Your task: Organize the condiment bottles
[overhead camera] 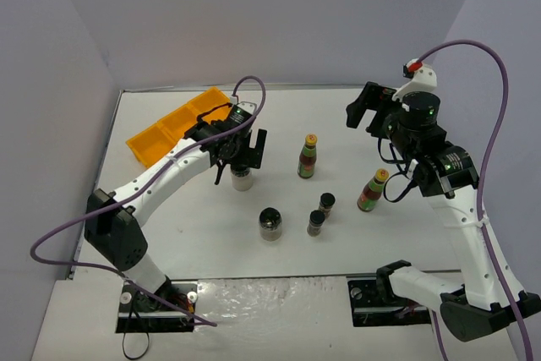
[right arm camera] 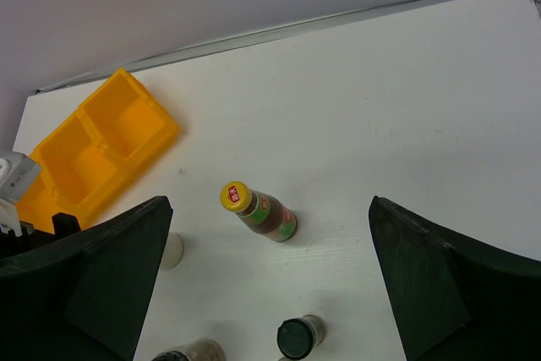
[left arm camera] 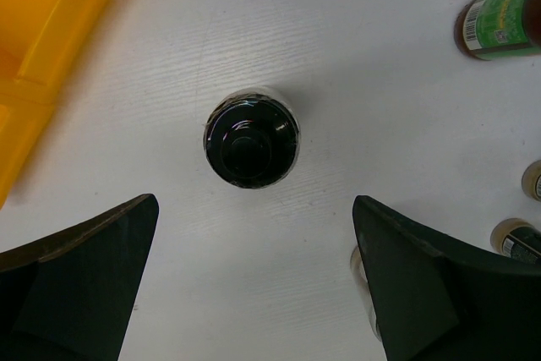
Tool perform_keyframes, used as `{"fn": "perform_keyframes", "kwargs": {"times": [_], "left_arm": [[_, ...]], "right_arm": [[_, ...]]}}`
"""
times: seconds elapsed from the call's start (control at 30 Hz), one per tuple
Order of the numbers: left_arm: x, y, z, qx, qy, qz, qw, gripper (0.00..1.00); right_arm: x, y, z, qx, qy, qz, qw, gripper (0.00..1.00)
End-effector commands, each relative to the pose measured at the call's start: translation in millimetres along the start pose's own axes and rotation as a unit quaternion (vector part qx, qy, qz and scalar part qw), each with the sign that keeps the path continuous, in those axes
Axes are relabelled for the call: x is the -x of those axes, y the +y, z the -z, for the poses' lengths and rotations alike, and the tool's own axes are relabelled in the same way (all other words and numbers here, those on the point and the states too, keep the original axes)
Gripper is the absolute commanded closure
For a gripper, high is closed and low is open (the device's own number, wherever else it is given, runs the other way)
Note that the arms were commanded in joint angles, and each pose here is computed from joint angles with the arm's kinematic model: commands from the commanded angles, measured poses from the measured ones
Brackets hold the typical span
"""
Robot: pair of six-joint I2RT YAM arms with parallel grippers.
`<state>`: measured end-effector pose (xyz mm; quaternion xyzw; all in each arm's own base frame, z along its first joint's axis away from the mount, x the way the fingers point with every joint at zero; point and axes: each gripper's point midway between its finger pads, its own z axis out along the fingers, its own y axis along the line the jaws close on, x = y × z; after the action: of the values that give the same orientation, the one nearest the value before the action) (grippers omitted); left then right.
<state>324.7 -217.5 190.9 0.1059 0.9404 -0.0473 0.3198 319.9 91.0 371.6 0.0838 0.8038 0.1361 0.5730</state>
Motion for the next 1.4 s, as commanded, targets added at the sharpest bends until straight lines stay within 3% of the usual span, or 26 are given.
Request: {"fn": "perform_keyframes", "kwargs": {"times": [0.0,0.5,0.9,1.07,1.33,1.37], "left_arm": [[26.1,-7.6,-9.2,-0.026,-0.047,0.040,0.998,0.03],[-9.5,-1.5,-66.2,-0.024,-0.010,0.063,0.998,0.04],[-16.1,-7.8,-81.2,-0.036,-0.007,0.068,0.997,0.16],[-17.4,-8.8,-83.4,-0.037,-0.007,0.067,0.997,0.29],[-17.4,-2.8,-80.7,-0.014,-0.005,0.061,0.998,0.96],[-14.9,-3.2,-77.9,-0.011,-0.008,0.057,0.998,1.00]], "right_arm": [[15.0,6.0,5.6,0.013,-0.036,-0.011,0.999,0.00],[1.3,-0.9,7.6,0.008,-0.027,-0.006,1.000,0.00],[-4.3,-3.4,4.9,0.004,-0.021,-0.002,1.000,0.00],[-7.6,-7.0,3.5,-0.003,-0.018,0.003,1.000,0.00],[-13.7,-9.3,0.0,-0.007,-0.012,0.003,1.000,0.00],[-14.4,-9.6,-0.2,-0.008,-0.011,0.004,1.000,0.00]]}}
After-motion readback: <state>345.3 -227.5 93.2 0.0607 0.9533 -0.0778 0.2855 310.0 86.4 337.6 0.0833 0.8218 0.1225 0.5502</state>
